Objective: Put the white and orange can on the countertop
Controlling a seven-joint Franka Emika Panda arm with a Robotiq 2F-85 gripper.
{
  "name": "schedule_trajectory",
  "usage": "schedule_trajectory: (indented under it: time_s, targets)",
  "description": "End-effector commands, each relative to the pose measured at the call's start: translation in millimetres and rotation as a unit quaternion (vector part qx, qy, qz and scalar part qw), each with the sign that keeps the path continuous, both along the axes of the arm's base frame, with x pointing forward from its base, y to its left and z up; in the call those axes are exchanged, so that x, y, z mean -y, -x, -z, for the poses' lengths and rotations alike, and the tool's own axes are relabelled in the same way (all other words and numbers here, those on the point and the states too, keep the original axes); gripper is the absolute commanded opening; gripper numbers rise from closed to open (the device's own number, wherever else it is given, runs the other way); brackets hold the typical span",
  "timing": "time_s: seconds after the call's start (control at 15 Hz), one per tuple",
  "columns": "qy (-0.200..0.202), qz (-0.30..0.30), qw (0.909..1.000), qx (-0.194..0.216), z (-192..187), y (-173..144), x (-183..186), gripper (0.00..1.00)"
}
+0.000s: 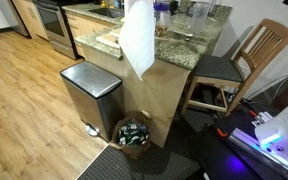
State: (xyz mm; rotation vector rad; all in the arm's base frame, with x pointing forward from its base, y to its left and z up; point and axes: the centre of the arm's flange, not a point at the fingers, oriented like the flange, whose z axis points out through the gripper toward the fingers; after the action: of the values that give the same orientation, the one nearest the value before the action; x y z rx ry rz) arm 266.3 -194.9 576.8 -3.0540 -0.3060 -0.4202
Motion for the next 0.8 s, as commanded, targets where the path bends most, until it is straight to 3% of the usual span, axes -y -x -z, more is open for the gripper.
schedule_trajectory:
  time_s: [0.0,0.13,0.2,0.27,0.33,0.53,0.6,0.73]
  targets:
    - [0.0,0.0,1.0,0.0,0.0,0.0,0.0,1.0]
    - [-0.009,-0.014,0.9999,-0.001,-0.1,-0.2,-1.2,1.0]
    - [0.006,-0.009,0.9999,0.004,-0.1,-1.1,0.2,1.0]
    - [-0.002,0.013,0.9997,0.02,-32.4,-66.5,-19.2,1.0]
    - [-0.007,0.003,0.9998,0.016,-5.2,-7.7,-5.5,1.0]
    - [-0.004,0.005,0.9996,0.026,-25.2,-45.8,-30.4,1.0]
    - [-0.002,-0.032,0.9994,-0.012,-3.9,-66.8,-45.5,1.0]
    - [0.023,-0.09,0.9952,-0.03,10.0,-66.9,-103.2,1.0]
